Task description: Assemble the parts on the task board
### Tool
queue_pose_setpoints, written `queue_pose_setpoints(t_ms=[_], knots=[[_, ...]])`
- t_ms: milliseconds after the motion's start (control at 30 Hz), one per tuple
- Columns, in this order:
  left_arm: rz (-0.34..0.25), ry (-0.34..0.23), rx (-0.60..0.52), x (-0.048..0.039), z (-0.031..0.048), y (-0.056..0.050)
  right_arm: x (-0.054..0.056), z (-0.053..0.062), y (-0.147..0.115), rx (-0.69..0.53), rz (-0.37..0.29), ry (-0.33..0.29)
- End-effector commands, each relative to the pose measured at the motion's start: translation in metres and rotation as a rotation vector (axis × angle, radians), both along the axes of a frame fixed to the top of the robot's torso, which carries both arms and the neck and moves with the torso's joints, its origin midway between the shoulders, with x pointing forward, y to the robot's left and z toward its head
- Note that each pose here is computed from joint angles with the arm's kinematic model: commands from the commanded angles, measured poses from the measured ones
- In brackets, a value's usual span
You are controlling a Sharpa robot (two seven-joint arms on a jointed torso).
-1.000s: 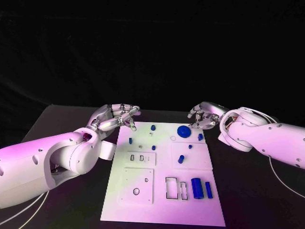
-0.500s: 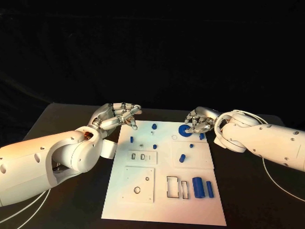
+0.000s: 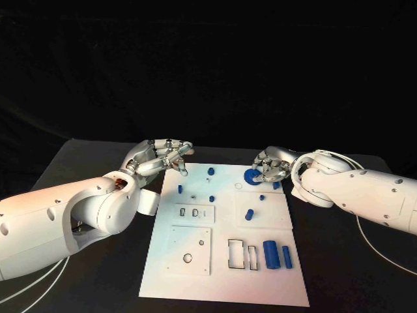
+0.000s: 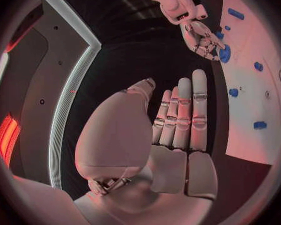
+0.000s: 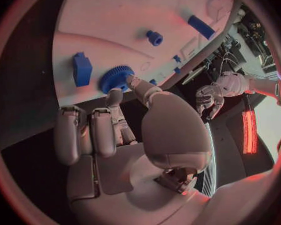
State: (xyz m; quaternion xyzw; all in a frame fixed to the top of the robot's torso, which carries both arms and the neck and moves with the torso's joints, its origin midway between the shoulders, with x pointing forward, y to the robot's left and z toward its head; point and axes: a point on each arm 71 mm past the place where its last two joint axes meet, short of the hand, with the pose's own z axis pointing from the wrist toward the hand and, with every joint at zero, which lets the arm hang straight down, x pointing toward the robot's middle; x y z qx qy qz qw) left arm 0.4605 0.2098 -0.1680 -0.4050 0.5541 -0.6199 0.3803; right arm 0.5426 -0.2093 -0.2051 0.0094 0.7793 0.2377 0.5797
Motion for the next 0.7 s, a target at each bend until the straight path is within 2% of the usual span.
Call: queue_pose_setpoints(t_ms=[33, 333, 700], knots=[[-0.014, -0.006, -0.012, -0.0002, 0.0014, -0.0021, -0.0013, -0.0043, 0.0006, -0.035, 0.015, 0.009], [-0.014, -0.006, -0.012, 0.0, 0.0013, -0.0019, -0.0017, -0.005, 0.0003, -0.052, 0.013, -0.014], [-0.013, -0.005, -0.011, 0.0003, 0.0011, -0.0015, -0.0057, 0.0016, 0.0069, -0.143, 0.054, -0.191]])
